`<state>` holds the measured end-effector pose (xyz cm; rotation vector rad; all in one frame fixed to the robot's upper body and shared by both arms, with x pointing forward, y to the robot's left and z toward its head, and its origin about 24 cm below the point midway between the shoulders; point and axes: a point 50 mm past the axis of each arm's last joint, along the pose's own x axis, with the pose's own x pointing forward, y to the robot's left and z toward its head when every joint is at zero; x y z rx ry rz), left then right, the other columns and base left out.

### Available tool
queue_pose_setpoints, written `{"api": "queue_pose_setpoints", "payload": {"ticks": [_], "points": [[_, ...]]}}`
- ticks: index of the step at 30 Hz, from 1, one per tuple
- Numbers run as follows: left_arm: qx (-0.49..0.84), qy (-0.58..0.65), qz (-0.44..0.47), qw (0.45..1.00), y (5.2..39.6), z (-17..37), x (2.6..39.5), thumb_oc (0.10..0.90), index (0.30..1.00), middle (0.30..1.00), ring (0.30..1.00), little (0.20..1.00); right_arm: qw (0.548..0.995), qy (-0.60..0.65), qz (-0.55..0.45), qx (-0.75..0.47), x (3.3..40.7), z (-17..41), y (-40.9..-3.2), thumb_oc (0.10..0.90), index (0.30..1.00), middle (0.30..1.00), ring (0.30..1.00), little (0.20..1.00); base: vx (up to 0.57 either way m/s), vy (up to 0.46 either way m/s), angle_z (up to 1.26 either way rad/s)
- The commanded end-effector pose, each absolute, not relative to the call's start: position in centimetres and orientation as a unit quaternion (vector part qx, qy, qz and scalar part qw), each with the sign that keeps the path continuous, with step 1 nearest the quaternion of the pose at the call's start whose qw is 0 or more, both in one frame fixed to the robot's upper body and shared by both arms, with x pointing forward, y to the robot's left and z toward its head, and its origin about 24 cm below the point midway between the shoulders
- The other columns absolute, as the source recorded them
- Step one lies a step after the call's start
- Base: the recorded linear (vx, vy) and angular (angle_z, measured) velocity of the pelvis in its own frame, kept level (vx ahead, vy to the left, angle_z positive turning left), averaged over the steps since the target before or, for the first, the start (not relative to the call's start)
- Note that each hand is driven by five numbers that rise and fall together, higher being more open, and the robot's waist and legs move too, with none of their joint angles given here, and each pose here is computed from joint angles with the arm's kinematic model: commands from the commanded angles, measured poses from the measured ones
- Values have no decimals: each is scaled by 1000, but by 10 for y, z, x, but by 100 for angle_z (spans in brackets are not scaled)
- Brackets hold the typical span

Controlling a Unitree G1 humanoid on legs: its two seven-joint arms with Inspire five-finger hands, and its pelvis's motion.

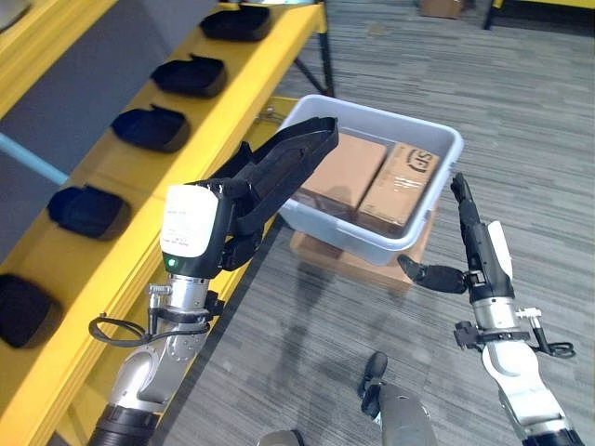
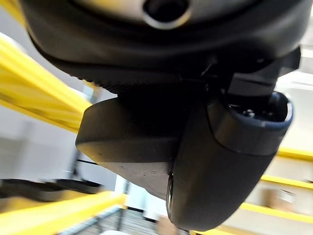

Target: Move parts from the plastic box to the shelf.

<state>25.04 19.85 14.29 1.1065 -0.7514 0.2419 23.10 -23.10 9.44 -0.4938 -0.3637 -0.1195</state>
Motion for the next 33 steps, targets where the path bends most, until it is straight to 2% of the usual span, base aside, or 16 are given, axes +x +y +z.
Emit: {"api": "queue_pose_setpoints", "payload": {"ticks": [1, 26, 33], "points": [[466, -467, 207, 723, 210, 196, 229, 400, 300, 300, 300, 300, 926, -304, -64, -213, 225, 134, -219, 900, 1000, 1000, 1000, 1000, -52, 257, 30], [513, -409, 272, 704, 242, 182, 204, 400, 300, 300, 300, 300, 946, -251, 6, -205, 234, 109, -188, 900, 1000, 1000, 1000, 1000, -17, 99, 32], [542, -379, 272, 699, 252, 179, 200, 400, 300, 300, 300, 300, 951, -228, 26, -208, 231, 99, -180, 900, 1000, 1000, 1000, 1000, 38, 278, 37]]}}
